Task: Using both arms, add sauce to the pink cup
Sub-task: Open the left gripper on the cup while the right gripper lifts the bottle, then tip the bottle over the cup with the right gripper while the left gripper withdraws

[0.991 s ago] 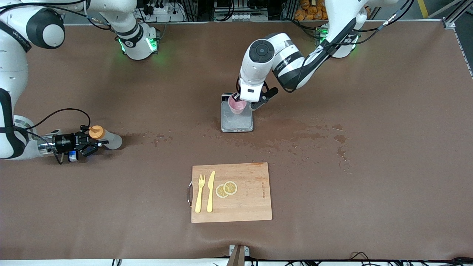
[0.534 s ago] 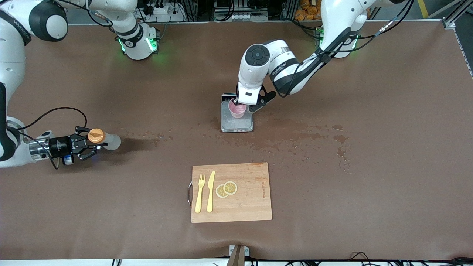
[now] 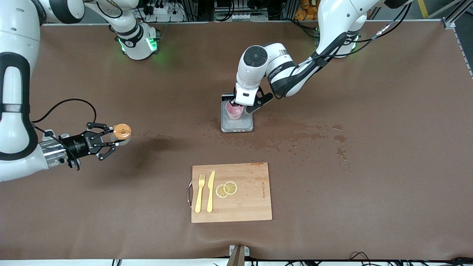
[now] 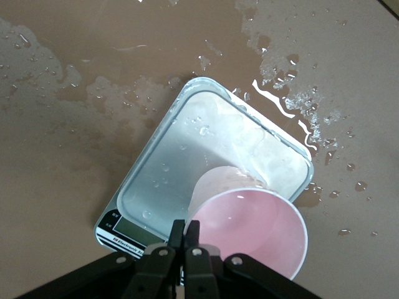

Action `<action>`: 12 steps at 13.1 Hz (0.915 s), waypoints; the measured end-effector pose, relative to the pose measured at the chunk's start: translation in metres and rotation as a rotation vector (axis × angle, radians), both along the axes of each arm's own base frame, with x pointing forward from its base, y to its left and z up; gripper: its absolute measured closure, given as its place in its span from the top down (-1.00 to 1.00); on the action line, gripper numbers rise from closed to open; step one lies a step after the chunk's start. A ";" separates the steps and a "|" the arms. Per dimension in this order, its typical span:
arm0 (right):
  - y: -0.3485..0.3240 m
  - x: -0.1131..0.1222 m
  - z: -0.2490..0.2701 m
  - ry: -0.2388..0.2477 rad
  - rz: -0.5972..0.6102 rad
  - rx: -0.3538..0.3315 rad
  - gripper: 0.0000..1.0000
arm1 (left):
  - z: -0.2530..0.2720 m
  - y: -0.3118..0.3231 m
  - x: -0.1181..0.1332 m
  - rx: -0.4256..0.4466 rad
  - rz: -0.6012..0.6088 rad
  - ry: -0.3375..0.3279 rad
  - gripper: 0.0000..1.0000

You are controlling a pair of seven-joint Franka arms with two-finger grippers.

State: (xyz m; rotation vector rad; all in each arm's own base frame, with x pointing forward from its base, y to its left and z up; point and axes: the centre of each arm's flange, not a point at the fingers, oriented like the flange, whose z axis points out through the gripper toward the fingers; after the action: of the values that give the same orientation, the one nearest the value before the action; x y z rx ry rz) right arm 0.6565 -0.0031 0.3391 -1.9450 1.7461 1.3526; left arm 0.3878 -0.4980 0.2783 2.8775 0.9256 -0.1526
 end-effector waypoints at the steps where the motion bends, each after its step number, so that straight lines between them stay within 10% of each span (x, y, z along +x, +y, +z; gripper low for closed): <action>1: 0.007 0.001 0.002 0.015 0.000 -0.024 -0.22 | 0.000 0.000 0.000 0.002 -0.006 -0.008 -0.95; 3: 0.020 0.001 0.002 0.046 -0.005 -0.065 -0.22 | 0.000 0.001 0.002 0.007 -0.017 -0.025 -0.87; 12: 0.123 0.005 0.023 0.059 0.027 -0.331 -0.22 | 0.066 0.031 0.046 0.046 0.014 -0.139 0.96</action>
State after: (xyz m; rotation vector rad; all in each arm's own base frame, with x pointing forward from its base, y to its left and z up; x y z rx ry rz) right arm 0.6610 0.1202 0.3619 -2.1169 2.0927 1.2017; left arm 0.4340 -0.4671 0.3445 2.8781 0.9354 0.0700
